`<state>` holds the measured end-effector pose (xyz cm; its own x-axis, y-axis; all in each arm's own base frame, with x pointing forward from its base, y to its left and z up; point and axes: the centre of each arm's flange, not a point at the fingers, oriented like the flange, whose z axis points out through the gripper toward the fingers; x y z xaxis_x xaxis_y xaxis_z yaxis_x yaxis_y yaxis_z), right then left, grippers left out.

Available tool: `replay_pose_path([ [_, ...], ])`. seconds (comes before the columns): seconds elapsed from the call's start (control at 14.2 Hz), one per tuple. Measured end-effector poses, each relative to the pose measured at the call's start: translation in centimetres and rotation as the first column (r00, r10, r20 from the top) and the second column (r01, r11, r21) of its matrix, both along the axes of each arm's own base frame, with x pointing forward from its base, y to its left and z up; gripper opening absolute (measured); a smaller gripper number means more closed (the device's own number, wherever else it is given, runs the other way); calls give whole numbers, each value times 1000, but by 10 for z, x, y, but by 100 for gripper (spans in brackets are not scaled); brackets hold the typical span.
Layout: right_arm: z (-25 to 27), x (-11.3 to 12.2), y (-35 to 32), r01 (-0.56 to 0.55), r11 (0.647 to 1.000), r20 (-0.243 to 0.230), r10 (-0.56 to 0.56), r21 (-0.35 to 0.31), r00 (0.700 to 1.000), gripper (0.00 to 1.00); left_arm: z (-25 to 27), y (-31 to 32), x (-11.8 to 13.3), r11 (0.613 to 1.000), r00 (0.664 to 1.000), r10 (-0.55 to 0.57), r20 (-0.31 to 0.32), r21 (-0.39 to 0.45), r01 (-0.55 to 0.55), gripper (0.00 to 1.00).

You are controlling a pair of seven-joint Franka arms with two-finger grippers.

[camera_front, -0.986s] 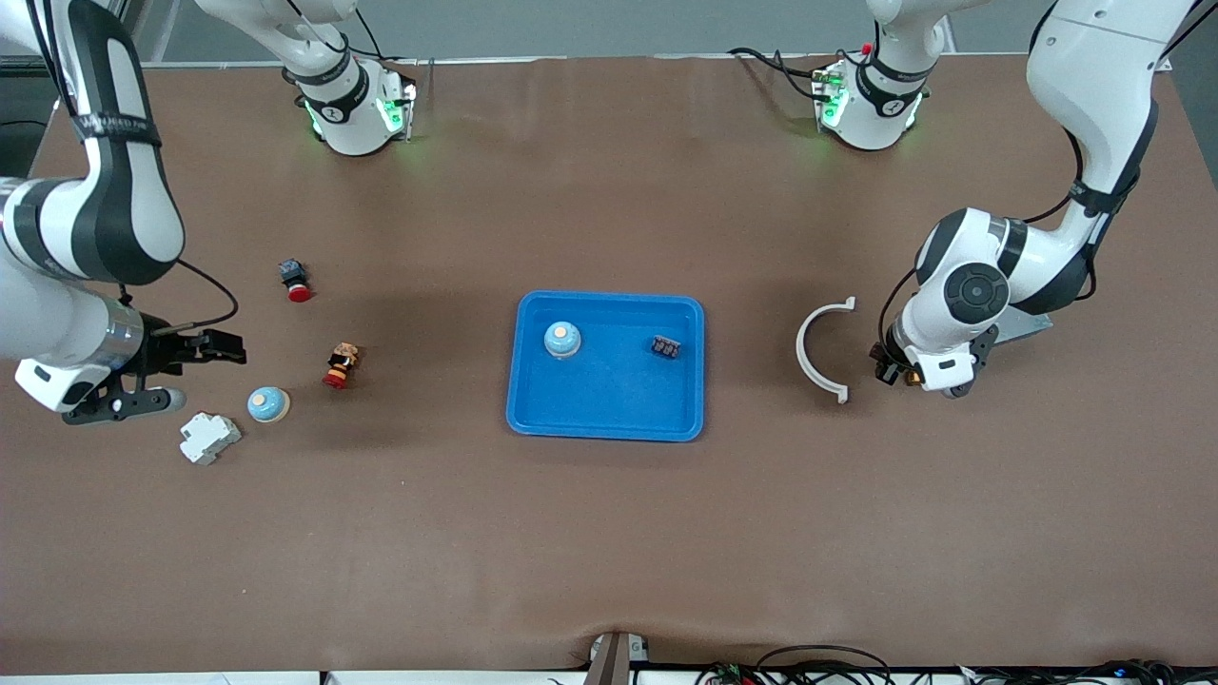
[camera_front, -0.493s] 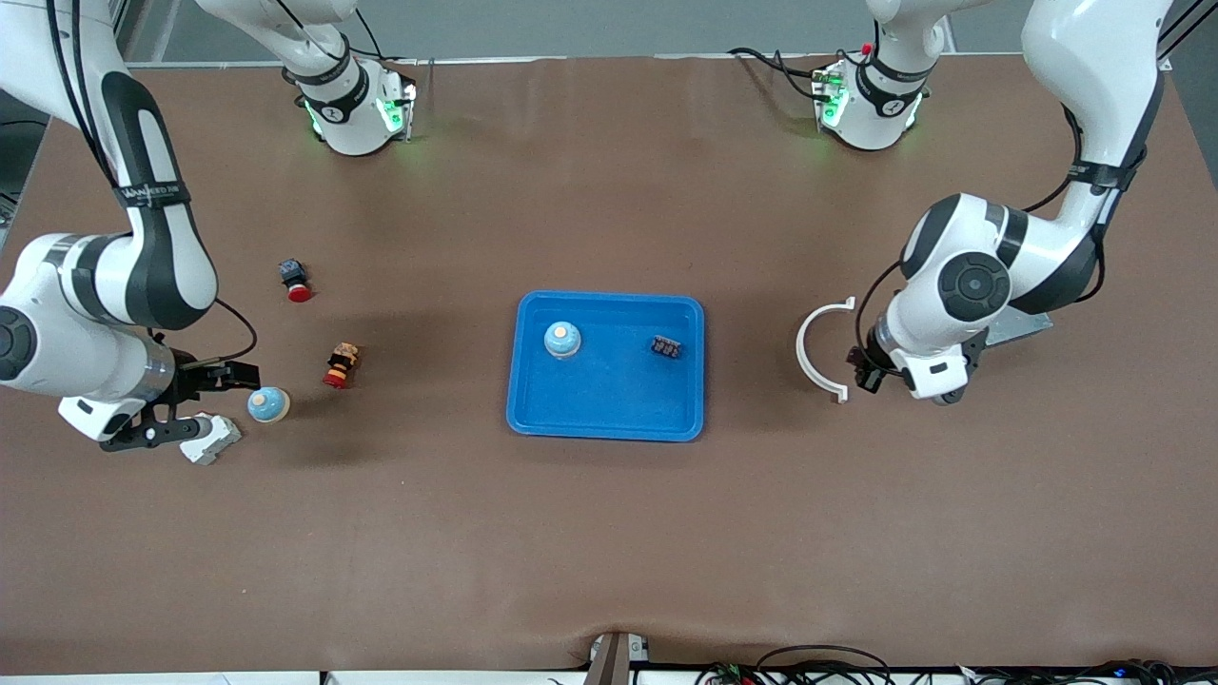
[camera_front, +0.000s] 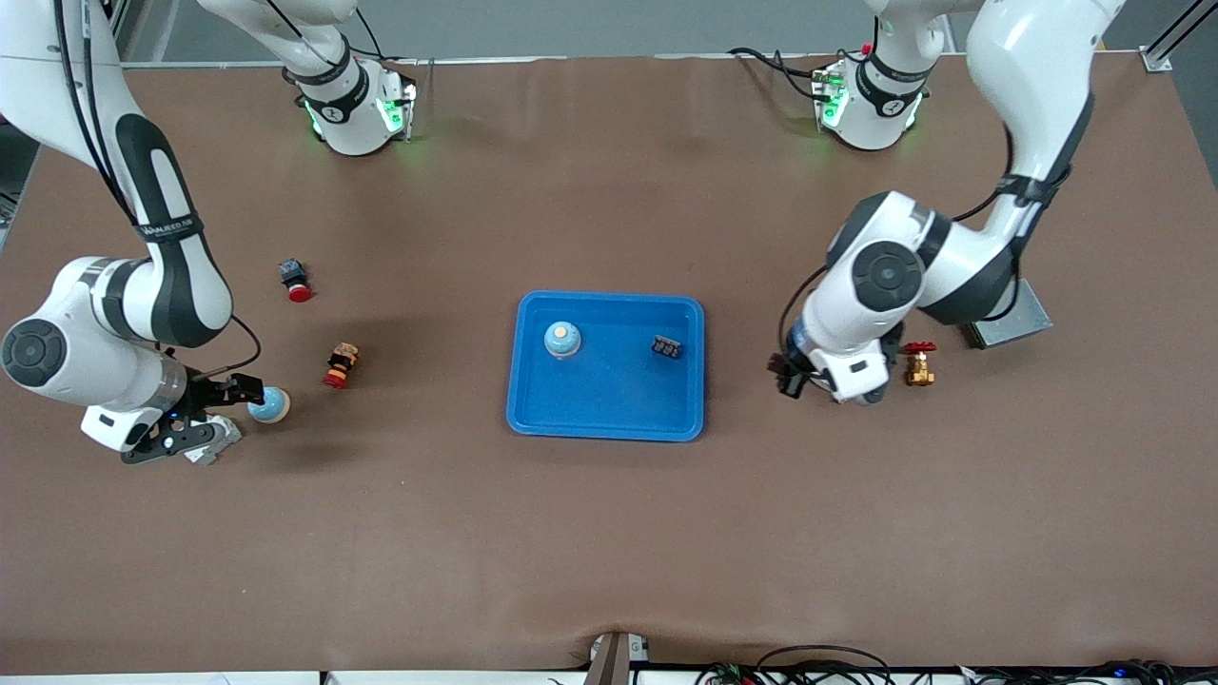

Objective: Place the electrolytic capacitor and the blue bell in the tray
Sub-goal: 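Carry the second capacitor to the tray while the right gripper reaches the second bell, then release the capacitor in the tray while the right gripper grasps the second bell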

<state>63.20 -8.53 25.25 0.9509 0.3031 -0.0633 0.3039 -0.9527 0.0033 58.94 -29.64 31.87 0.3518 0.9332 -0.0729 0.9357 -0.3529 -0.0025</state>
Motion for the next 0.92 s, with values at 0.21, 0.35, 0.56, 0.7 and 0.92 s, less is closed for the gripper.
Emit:
replay_pose_path([
  [0.21, -12, -3, 1, -2, 1000, -7, 2, 2, 1000, 100, -15, -46, 12, 997, 998, 58, -15, -54, -59, 30],
  [0.35, -19, -4, -1, 1, 1000, -9, -1, 2, 1000, 100, -25, -65, 25, 993, 995, 99, -9, -67, -99, 30],
  [0.56, -34, -9, -4, 7, 1000, -31, -7, 5, 999, 100, -46, -92, 27, 991, 991, 131, 30, -34, -130, 30],
  [0.7, -42, -13, -4, 8, 1000, -44, -8, 6, 999, 100, -63, -111, 18, 991, 990, 133, 46, -27, -132, 30],
  [0.92, -47, -13, -4, 10, 1000, -45, -10, 7, 999, 100, -86, -130, 7, 992, 992, 120, 41, -34, -119, 30],
])
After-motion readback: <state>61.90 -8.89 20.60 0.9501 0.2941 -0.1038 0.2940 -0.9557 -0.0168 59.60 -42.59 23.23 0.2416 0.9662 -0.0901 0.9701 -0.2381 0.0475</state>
